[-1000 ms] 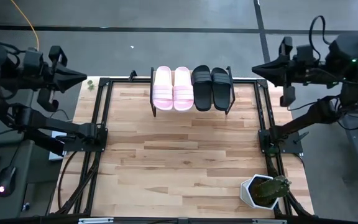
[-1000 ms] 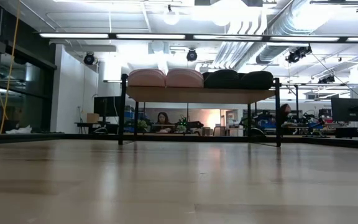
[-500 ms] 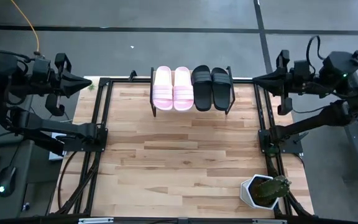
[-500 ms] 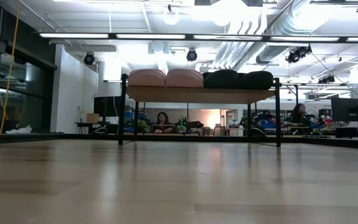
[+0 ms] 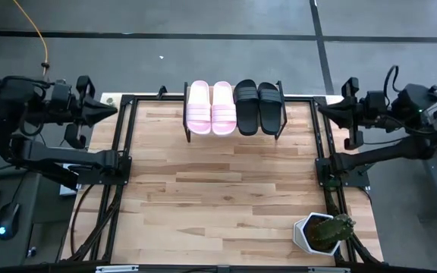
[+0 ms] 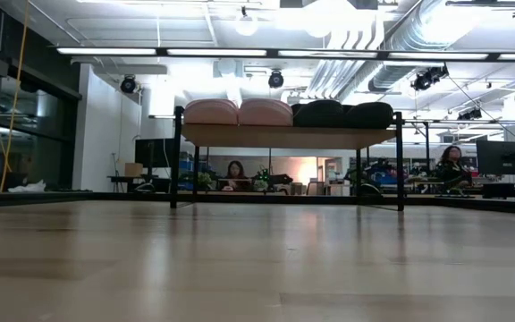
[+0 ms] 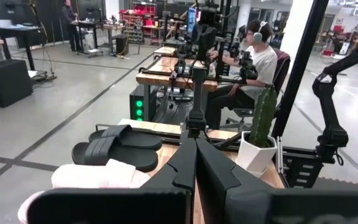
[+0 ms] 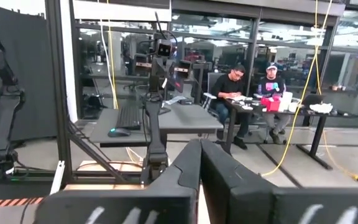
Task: Pick and place slides into the shelf
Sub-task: Return to Home Position
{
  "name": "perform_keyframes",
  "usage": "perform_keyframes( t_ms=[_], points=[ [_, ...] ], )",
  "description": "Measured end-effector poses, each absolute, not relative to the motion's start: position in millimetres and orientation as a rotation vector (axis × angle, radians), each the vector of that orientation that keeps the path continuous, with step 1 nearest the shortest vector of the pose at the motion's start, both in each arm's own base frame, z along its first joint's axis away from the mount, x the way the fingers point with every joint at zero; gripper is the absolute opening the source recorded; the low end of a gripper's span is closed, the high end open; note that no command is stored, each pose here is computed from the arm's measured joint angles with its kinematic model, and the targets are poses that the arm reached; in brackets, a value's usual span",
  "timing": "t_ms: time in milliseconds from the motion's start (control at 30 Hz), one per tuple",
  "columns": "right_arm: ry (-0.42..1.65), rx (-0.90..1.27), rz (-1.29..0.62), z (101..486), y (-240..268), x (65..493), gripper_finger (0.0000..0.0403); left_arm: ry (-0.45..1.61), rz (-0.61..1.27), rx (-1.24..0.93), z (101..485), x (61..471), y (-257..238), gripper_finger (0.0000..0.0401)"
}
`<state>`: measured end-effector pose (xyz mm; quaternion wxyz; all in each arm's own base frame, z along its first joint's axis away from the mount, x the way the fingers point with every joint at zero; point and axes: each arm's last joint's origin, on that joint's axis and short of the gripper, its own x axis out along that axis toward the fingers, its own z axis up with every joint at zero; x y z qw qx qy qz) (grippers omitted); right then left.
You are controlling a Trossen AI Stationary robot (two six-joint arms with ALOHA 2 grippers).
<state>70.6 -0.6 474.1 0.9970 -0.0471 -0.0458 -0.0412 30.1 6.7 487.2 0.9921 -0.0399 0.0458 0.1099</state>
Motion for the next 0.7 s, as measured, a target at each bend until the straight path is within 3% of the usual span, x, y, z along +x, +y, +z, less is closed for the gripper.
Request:
perform_keyframes(
  t_ms=[700],
  points=[
    [-0.046, -0.059, -0.072, 400.7, 0.1, 82.4, 0.0000, 0.069, 0.228, -0.099, 425.7, 19.7, 4.2, 0.0000]
  ],
)
